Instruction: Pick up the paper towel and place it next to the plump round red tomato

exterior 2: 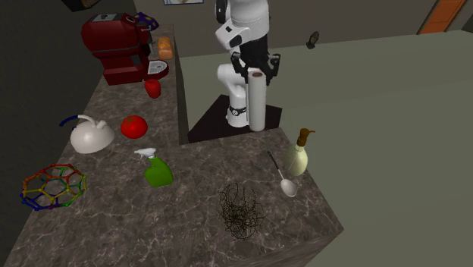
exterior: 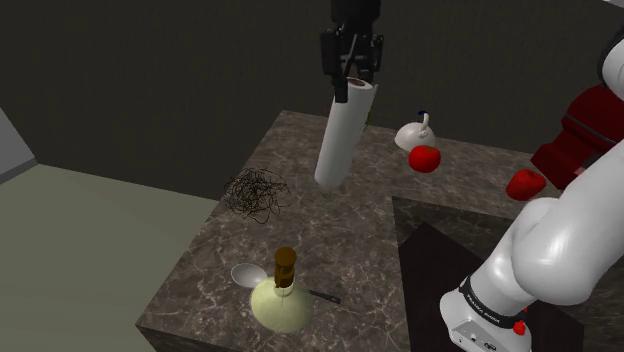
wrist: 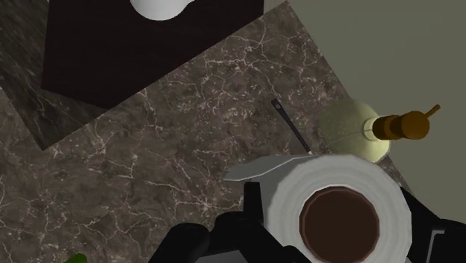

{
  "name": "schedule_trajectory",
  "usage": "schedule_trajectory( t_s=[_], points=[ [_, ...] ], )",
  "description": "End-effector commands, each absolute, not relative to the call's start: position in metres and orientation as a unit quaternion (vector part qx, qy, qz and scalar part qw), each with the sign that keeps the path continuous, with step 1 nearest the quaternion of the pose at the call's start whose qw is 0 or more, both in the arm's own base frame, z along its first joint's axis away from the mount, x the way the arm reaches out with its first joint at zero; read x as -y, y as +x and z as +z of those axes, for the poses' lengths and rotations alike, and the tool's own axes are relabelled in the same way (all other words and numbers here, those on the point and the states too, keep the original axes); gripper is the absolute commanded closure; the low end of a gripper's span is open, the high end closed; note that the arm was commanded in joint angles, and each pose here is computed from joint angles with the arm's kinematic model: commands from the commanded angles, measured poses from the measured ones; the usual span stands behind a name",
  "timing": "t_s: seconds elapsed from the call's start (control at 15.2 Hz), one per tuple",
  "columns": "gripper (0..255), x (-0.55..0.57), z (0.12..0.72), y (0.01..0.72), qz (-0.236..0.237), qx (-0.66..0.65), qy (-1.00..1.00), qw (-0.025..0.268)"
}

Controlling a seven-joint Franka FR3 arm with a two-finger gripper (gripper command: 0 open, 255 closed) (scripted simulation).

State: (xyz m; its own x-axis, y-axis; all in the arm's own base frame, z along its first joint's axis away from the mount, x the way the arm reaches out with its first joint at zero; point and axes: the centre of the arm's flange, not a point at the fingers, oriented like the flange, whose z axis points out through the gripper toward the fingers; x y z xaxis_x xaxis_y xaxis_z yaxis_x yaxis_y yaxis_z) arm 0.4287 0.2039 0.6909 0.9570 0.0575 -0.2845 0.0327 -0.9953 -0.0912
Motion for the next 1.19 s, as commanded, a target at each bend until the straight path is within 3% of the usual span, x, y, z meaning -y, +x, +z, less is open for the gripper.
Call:
schedule_trajectory(
  t_s=[0.0, 1.12],
  points=[
    [255, -0.175, 0.688, 0.421, 0.145, 0.024, -0.988, 0.043],
    [255, 0.047, 0.689, 0.386, 0.145, 0.024, -0.988, 0.043]
  ],
)
